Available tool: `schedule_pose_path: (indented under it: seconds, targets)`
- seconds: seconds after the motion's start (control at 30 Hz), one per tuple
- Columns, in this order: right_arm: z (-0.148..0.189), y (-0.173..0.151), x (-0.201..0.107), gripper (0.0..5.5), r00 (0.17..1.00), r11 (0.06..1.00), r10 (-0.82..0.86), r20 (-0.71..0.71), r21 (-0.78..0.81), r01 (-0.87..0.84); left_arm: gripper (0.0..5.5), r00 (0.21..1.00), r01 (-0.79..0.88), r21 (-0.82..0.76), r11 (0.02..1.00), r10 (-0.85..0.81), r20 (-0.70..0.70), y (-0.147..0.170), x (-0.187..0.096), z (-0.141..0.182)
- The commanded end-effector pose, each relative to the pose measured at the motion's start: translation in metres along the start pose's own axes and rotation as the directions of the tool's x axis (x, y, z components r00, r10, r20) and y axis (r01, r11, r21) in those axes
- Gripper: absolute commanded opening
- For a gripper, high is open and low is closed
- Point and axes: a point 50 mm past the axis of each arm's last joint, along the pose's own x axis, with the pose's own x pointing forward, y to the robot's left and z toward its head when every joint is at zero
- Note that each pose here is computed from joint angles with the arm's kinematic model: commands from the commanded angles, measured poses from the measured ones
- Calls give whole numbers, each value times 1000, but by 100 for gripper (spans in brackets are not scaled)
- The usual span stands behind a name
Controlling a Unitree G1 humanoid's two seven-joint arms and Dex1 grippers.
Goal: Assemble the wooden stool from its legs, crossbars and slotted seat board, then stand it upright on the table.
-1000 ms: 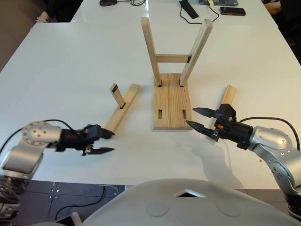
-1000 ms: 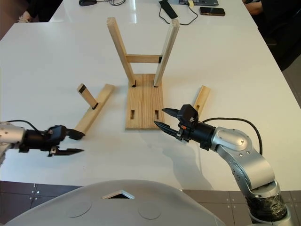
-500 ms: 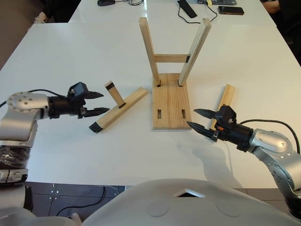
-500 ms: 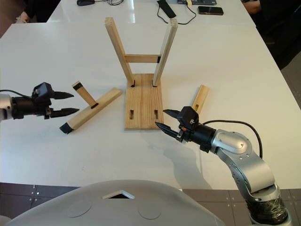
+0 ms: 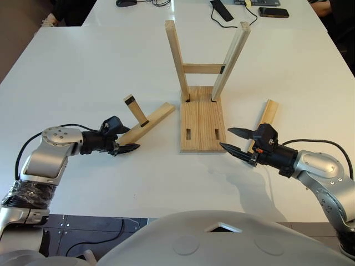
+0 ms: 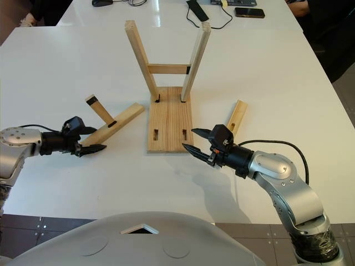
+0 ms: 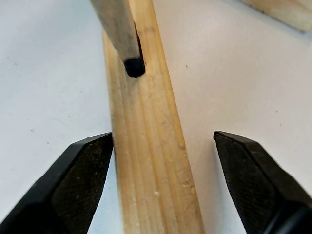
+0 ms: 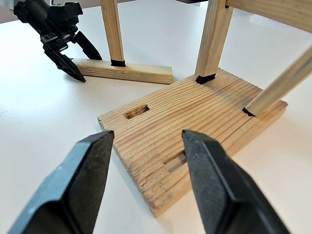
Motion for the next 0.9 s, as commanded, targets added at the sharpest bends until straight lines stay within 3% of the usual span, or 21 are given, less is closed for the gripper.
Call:
schedule_pose_path:
  seconds: [0.03, 0.37, 0.43, 0.5, 0.67, 0.77, 0.9]
  targets:
    - [1, -1, 1, 257, 1000, 1000, 10, -11, -16, -10, 347, 999, -51, -36, 998, 50, -19, 4, 13, -10]
    - [3, -5, 0, 257, 1000, 999, 11, -16, -31, -11, 209, 993, -116, -56, 992, 115, -22, 14, 18, -15]
    - [4, -7, -1, 257, 1000, 999, 3, -12, -36, -3, 203, 994, -113, -69, 991, 113, -6, 15, 16, -15]
    - [7, -12, -1, 257, 1000, 999, -24, 4, -46, 24, 203, 985, -123, -101, 987, 134, 107, 21, 13, 1]
    - [36, -33, -5, 257, 980, 992, -116, 160, -24, 122, 203, 849, -29, -137, 990, 97, 520, 33, -36, 68]
    - [71, -33, -10, 257, 949, 998, -65, 308, 0, 69, 203, 749, 80, -92, 993, 1, 663, 24, -84, 88]
    - [100, -22, -9, 257, 913, 994, 92, 397, 24, -111, 203, 597, 282, 89, 955, -247, 764, -16, -95, 126]
